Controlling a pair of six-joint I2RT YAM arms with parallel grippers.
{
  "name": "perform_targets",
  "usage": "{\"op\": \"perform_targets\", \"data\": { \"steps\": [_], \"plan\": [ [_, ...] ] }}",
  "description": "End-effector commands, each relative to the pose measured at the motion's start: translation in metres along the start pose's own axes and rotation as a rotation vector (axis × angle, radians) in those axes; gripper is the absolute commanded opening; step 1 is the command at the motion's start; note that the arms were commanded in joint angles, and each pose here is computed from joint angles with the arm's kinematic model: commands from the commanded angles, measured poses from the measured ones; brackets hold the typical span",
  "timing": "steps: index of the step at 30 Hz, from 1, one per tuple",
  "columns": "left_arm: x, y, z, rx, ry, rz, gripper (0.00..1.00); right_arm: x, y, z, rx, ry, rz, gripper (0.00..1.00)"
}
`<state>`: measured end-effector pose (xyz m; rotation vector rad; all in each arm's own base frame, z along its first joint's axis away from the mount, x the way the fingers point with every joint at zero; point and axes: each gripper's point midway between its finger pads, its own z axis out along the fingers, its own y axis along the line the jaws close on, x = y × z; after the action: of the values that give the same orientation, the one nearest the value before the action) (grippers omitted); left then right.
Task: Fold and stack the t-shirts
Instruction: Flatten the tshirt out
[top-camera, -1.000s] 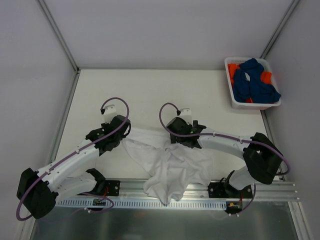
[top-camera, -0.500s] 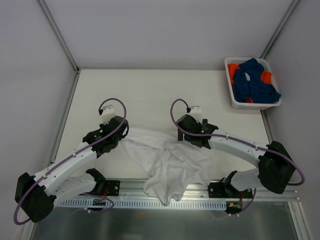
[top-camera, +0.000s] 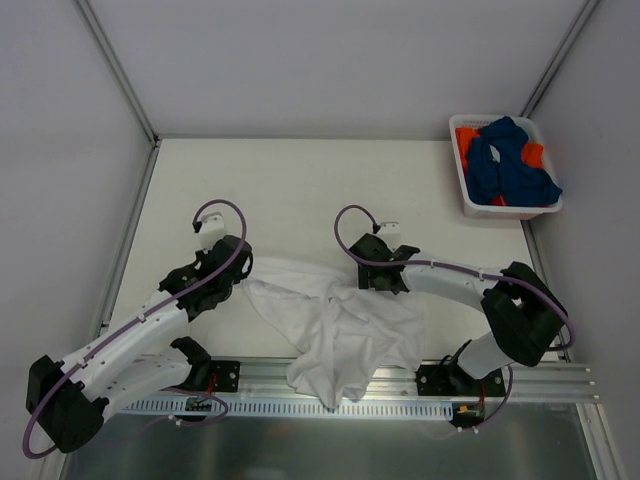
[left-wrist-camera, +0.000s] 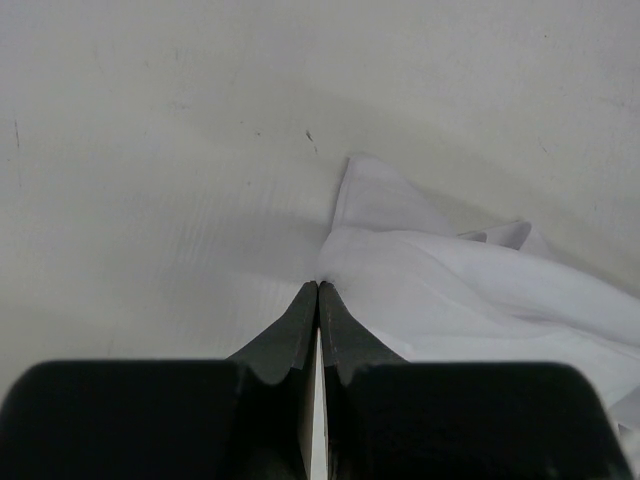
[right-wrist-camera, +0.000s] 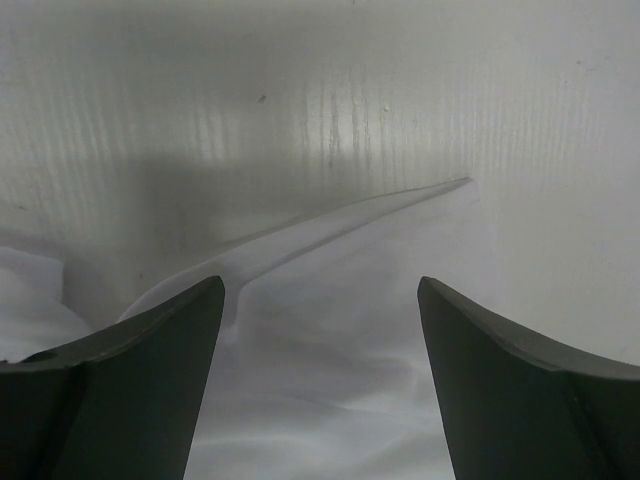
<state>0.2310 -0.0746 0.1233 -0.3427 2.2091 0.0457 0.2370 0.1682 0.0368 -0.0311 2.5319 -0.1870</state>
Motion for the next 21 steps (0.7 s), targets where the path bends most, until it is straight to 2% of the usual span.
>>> {"op": "perform_targets", "data": {
  "steps": [1,5,8,10,11,14,21],
  "plan": [
    [0.004,0.005,-0.003,-0.003,0.002,0.020,0.00,0.006,0.003,0.009,0.001,0.040,0.042,0.82],
    [0.001,0.005,-0.004,0.001,-0.003,0.024,0.00,0.015,0.007,0.016,-0.002,0.080,0.042,0.77],
    [0.002,0.005,-0.005,0.004,-0.002,0.020,0.00,0.019,0.009,0.019,-0.005,0.094,0.044,0.67],
    [0.003,0.006,-0.005,0.003,-0.003,0.012,0.00,0.023,0.008,0.021,-0.006,0.104,0.041,0.54],
    [0.003,0.007,-0.005,-0.001,-0.003,0.014,0.00,0.024,0.008,0.022,-0.004,0.109,0.040,0.37],
    [0.003,0.008,-0.003,-0.013,-0.004,0.016,0.00,0.022,0.006,0.024,0.008,0.107,0.038,0.00],
    [-0.010,0.013,0.002,-0.090,-0.048,0.026,0.00,-0.014,0.000,0.021,0.012,0.046,0.047,0.00]
  ]
}}
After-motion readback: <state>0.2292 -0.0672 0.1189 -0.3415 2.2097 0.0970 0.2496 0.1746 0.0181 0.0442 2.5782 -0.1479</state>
